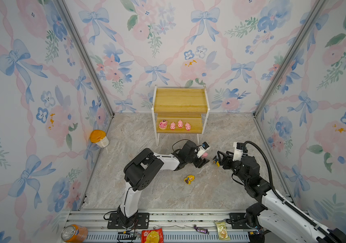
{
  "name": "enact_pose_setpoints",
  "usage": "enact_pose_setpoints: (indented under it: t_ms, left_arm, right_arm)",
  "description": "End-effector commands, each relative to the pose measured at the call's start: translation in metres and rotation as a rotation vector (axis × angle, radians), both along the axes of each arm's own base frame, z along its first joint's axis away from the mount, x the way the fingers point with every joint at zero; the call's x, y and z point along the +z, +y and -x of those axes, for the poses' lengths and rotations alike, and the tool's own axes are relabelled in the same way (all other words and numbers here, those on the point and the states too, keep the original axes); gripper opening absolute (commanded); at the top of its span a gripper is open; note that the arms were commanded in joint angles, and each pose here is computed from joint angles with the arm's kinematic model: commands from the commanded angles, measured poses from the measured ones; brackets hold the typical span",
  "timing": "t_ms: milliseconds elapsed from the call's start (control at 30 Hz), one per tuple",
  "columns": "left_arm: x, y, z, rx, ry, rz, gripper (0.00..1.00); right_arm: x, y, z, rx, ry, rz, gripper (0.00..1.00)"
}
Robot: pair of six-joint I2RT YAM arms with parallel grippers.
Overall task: Organize plastic toys on shelves
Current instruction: Pick up the plastic toy from the center of the table.
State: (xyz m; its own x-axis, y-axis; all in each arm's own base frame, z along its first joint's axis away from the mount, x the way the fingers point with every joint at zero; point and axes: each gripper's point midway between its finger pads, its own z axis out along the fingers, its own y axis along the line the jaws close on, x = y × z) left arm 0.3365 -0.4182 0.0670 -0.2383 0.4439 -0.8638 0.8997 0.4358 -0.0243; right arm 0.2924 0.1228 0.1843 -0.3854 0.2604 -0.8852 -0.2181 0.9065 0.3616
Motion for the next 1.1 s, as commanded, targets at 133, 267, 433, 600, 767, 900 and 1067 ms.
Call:
enact_pose_setpoints:
  t_ms: [133, 267, 433, 600, 767, 900, 1067]
  left_arm:
    - [-0.009, -0.002, -0.015, -0.031, -0.017, -0.012, 0.72]
    - [-0.009, -0.001, -0.023, -0.024, -0.023, -0.010, 0.72]
    - [-0.012, -0.004, -0.027, -0.035, -0.016, -0.019, 0.72]
    - [-0.021, -0.006, -0.022, -0.064, 0.009, -0.031, 0.72]
    - [-0.035, -0.001, -0.025, -0.055, 0.039, -0.071, 0.72]
    - [-0.042, 0.003, -0.029, -0.040, 0.054, -0.086, 0.71]
    - [-0.040, 0.002, -0.023, -0.051, 0.078, -0.071, 0.67]
  right_arm:
    - [0.005, -0.001, 0.000, 0.017, -0.046, 0.010, 0.64]
    - [0.004, -0.002, -0.001, 0.018, -0.047, 0.015, 0.64]
    - [0.003, -0.001, -0.003, 0.022, -0.051, 0.007, 0.65]
    - [0.001, 0.000, -0.004, 0.028, -0.043, 0.004, 0.64]
    - [0.001, 0.001, -0.003, 0.036, -0.048, 0.000, 0.65]
    - [0.002, 0.001, -0.002, 0.038, -0.053, -0.001, 0.65]
    - [0.001, 0.000, -0.002, 0.036, -0.055, -0.002, 0.65]
